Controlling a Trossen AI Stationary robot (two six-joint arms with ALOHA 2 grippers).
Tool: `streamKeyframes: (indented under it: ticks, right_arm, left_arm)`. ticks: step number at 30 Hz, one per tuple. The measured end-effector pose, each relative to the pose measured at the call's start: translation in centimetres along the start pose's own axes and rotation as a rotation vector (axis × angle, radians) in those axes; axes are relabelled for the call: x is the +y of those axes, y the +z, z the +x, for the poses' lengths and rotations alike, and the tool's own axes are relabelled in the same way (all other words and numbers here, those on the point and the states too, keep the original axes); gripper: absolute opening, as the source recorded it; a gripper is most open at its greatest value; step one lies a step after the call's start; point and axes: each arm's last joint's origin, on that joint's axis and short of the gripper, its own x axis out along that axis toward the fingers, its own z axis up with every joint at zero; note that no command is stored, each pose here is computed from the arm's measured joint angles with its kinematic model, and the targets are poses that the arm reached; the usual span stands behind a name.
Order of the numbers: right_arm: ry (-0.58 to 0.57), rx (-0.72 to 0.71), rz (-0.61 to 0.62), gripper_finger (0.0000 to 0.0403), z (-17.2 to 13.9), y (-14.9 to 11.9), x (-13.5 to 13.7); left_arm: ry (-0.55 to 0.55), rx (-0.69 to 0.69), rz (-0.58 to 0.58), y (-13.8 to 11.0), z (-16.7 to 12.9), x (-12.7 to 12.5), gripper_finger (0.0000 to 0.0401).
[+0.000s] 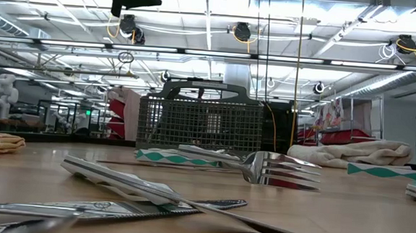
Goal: Sort silverware
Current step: Put the blue fork into the silverware basket
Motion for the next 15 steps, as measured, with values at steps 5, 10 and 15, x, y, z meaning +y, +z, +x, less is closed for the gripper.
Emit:
streamKeyframes:
  ticks: [5,10,15]
  right_arm:
    - [-0.011,0.024,0.03,0.0097,0.3,-0.11,0.14]
    - [-0.013,0.039,0.083,0.0009,0.33,-0.15,0.15]
    - [-0.031,0.032,0.137,0.0001,-0.28,0.26,0.57]
  left_arm:
    - [0.014,-0.002,0.008,0.01,0.0,0.04,0.0151]
    - [0.018,-0.002,0.026,0.01,0.0,0.05,0.0151]
    - [0.018,-0.003,0.027,0.01,0.0,0.05,0.0151]
